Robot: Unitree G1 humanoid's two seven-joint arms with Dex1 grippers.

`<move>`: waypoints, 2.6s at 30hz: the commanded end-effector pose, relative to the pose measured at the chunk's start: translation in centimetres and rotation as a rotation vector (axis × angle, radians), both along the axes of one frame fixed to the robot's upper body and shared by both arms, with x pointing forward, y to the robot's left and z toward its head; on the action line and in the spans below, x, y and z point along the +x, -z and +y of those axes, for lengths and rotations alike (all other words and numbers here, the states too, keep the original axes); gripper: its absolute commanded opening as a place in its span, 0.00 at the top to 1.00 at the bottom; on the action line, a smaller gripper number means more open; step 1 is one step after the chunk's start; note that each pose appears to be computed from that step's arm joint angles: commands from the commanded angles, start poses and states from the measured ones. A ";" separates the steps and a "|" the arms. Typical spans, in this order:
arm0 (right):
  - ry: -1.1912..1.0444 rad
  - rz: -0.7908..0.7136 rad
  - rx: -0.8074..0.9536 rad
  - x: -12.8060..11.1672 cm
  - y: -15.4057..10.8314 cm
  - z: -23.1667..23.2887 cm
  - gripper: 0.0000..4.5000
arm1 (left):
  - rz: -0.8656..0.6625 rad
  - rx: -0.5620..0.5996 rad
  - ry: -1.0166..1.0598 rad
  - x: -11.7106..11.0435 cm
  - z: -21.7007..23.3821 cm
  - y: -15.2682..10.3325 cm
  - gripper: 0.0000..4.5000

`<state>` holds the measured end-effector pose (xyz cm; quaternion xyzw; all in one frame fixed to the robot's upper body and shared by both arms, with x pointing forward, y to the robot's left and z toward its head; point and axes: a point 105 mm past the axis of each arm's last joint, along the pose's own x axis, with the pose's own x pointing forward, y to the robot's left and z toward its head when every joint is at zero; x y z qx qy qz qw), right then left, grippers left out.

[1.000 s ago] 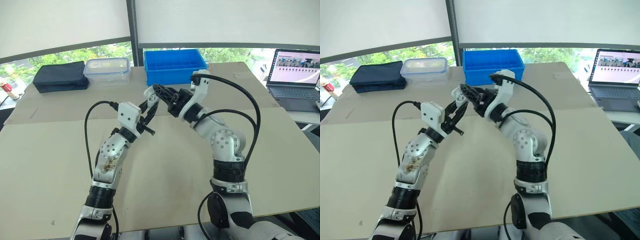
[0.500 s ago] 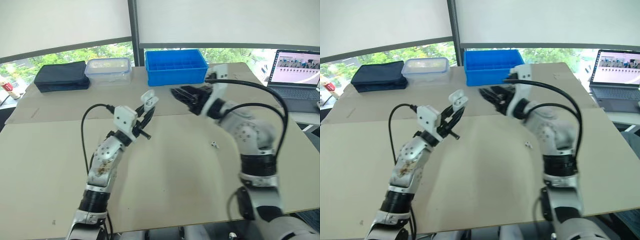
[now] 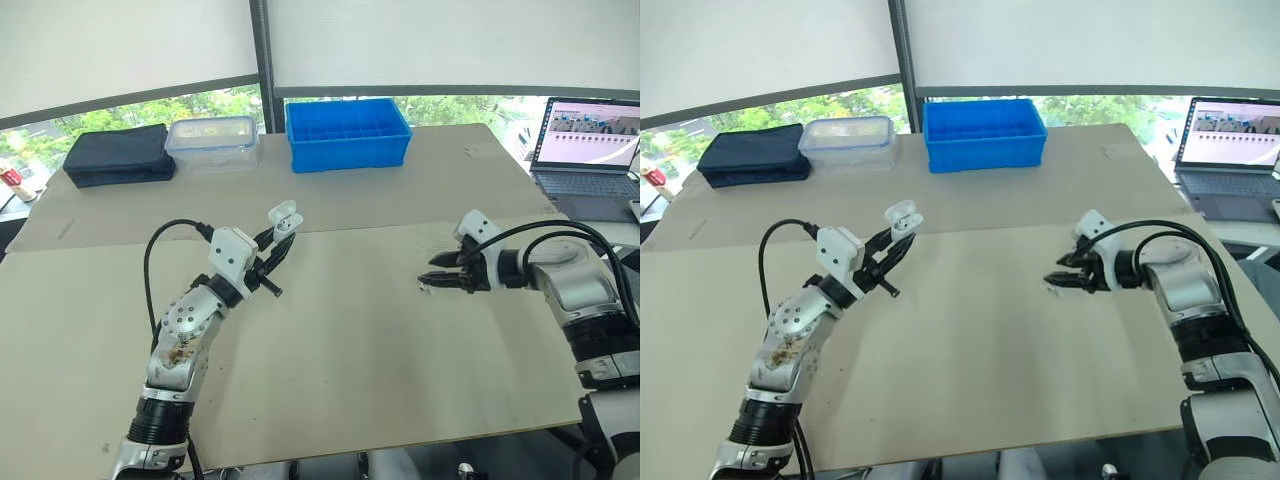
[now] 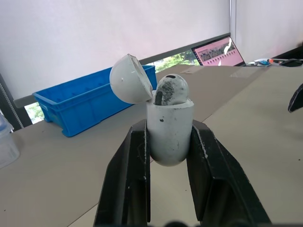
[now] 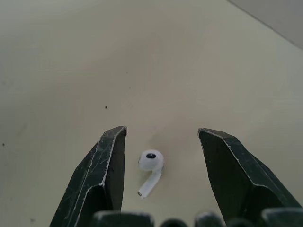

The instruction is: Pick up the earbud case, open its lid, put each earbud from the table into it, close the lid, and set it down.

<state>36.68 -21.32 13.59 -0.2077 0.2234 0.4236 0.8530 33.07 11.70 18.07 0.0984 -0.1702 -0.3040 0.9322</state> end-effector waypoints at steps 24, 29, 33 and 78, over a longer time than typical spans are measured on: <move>0.108 -0.025 -0.082 -0.2 2.0 -0.6 0.40 | -0.060 -0.007 -0.001 -0.2 -0.5 -1.4 0.88; 0.122 0.000 -0.097 -0.5 2.3 -1.1 0.65 | -0.058 -0.007 -0.001 -0.3 -0.6 -1.4 0.88; 0.113 0.004 -0.102 -0.7 2.4 -1.1 0.92 | -0.056 -0.008 -0.002 -0.2 -0.6 -1.3 0.88; -0.031 0.365 -0.606 -8.3 3.3 -15.1 0.56 | -0.048 -0.073 -0.010 -0.9 -2.2 -0.4 0.88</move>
